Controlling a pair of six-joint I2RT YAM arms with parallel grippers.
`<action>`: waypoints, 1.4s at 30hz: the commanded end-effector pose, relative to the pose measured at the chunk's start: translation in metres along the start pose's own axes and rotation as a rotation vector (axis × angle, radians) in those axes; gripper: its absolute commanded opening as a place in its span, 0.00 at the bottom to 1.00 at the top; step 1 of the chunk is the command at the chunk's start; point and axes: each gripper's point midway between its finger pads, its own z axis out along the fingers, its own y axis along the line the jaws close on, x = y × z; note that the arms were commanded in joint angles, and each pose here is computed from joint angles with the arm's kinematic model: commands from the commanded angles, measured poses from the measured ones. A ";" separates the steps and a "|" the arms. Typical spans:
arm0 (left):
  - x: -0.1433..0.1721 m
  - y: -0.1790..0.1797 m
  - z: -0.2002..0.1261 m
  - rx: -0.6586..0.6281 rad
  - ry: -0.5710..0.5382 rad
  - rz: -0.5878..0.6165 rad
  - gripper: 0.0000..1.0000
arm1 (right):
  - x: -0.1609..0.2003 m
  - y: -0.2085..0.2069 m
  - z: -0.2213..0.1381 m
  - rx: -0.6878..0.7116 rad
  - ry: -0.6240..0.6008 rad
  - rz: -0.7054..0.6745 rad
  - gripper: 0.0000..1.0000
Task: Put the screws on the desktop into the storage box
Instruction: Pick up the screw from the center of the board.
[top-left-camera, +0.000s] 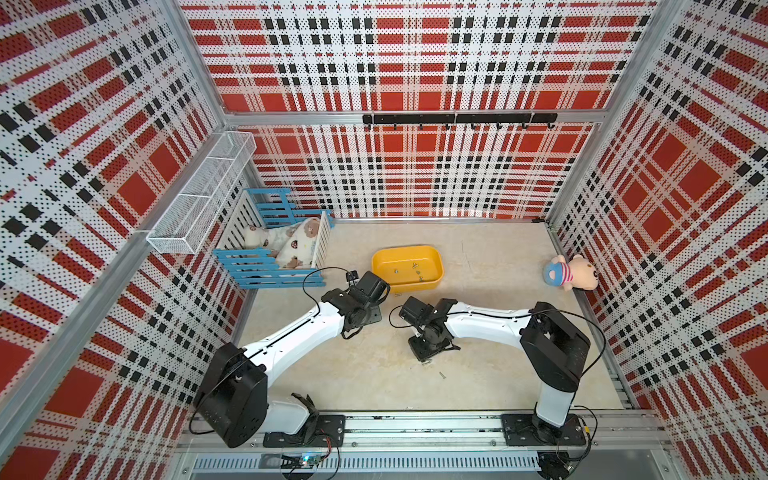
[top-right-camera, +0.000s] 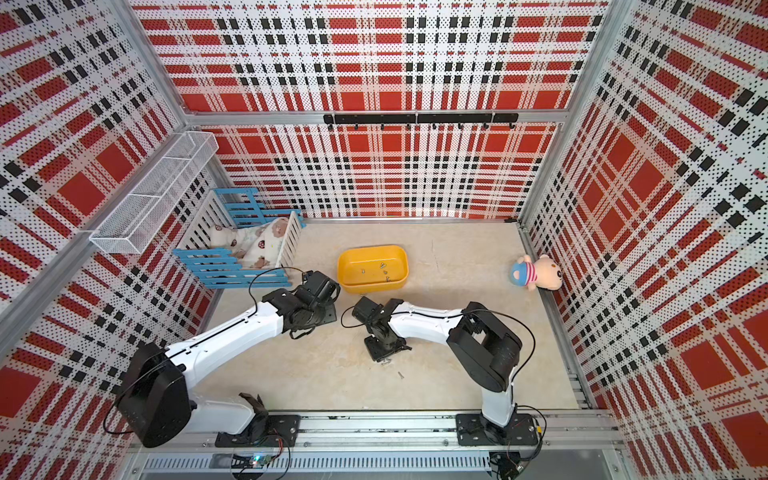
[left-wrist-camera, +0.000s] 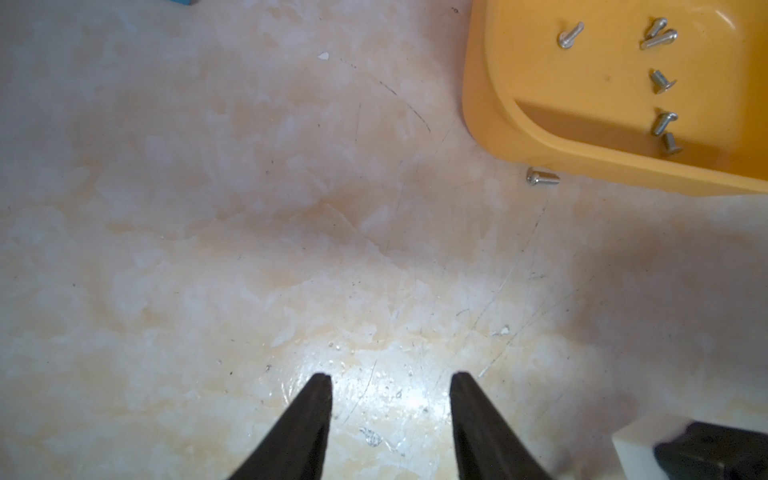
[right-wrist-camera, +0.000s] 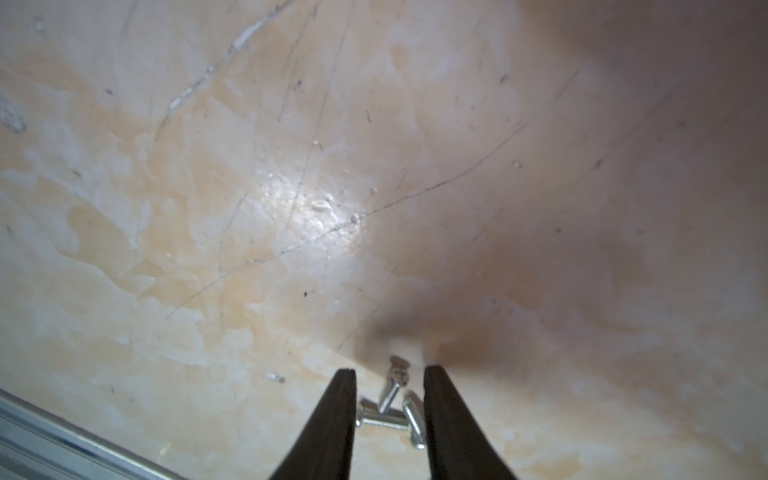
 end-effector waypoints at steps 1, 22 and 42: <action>0.001 0.007 -0.002 -0.005 -0.002 0.001 0.52 | 0.000 0.003 0.006 0.000 0.004 0.007 0.31; 0.000 0.009 -0.003 -0.006 -0.007 -0.001 0.52 | 0.018 -0.006 0.021 0.057 0.058 0.047 0.19; -0.013 0.031 -0.011 -0.023 -0.036 -0.041 0.52 | -0.039 0.003 -0.049 0.075 -0.163 0.028 0.06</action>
